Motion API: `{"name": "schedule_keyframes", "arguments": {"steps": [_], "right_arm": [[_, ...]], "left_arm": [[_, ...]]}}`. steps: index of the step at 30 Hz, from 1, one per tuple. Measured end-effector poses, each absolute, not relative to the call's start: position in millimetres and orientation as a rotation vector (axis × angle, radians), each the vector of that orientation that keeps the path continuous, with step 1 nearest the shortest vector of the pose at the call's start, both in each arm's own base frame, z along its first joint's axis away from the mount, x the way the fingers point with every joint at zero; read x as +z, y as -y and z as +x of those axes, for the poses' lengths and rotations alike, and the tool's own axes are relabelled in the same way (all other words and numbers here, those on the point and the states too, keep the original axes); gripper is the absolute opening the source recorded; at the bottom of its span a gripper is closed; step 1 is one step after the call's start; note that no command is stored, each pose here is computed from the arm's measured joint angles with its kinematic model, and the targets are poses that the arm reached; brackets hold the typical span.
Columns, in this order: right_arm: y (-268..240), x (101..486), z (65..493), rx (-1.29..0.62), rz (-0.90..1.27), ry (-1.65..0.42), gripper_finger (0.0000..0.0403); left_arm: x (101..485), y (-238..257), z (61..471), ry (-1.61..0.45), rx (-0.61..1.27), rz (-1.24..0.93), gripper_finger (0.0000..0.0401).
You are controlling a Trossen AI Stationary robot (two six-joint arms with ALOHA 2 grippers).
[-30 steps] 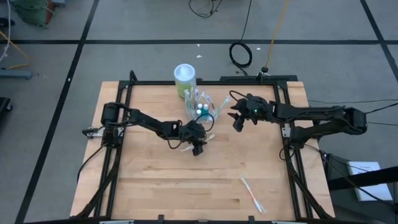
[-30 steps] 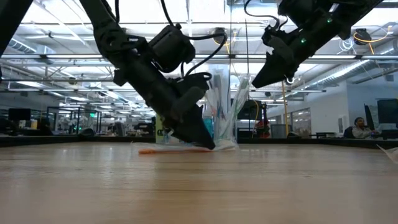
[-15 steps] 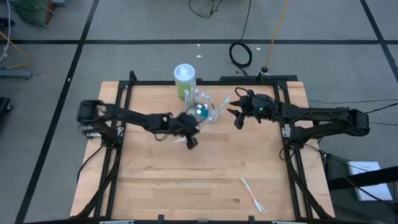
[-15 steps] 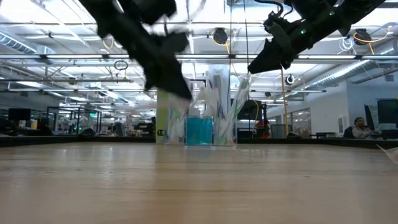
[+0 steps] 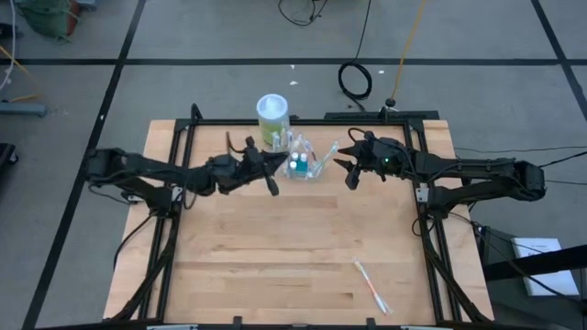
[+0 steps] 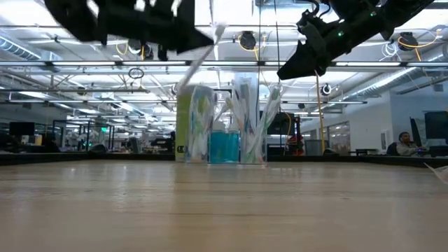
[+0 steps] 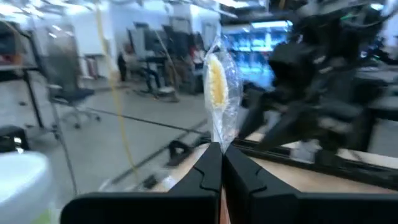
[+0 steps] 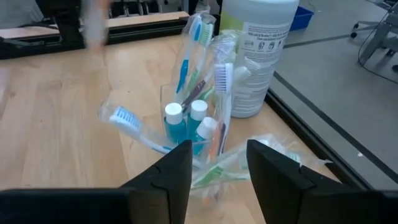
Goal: Pick & Place toothbrushing station
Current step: Put the orange toothbrush into the left of the transparent organizer
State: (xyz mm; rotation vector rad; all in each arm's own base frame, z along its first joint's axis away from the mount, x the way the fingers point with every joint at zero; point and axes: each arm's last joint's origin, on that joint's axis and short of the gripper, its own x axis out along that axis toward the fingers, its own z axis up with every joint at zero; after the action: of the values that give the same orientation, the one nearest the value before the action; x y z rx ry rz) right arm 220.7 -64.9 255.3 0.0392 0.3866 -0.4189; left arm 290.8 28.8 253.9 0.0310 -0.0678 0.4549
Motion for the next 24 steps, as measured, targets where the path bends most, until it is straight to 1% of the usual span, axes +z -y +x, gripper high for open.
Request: {"name": "schedule_keyframes", "arguments": {"steps": [3,6,10,13,19,21,24], "right_arm": [[65,256,221,-0.42,0.046,-0.376,0.0144],[65,257,222,-0.42,0.051,-0.36,0.0144],[65,260,223,-0.421,0.05,-0.327,0.0142],[65,261,223,-0.42,0.05,-0.324,0.0142],[65,261,223,-0.418,0.032,-0.328,0.0143],[65,261,223,-0.417,0.032,-0.328,0.0143],[65,261,223,-0.417,0.032,-0.328,0.0143]], "left_arm": [[228,-43,293,0.131,0.504,0.056,0.0002],[209,-58,300,0.149,0.52,0.092,0.0002],[197,-77,316,0.179,0.465,0.177,0.0002],[191,-94,325,0.163,0.489,0.237,0.0001],[166,-118,329,0.122,0.542,0.093,0.0001],[159,-116,330,0.103,0.54,0.064,0.0002],[152,-106,330,0.074,0.59,0.055,0.0001]]}}
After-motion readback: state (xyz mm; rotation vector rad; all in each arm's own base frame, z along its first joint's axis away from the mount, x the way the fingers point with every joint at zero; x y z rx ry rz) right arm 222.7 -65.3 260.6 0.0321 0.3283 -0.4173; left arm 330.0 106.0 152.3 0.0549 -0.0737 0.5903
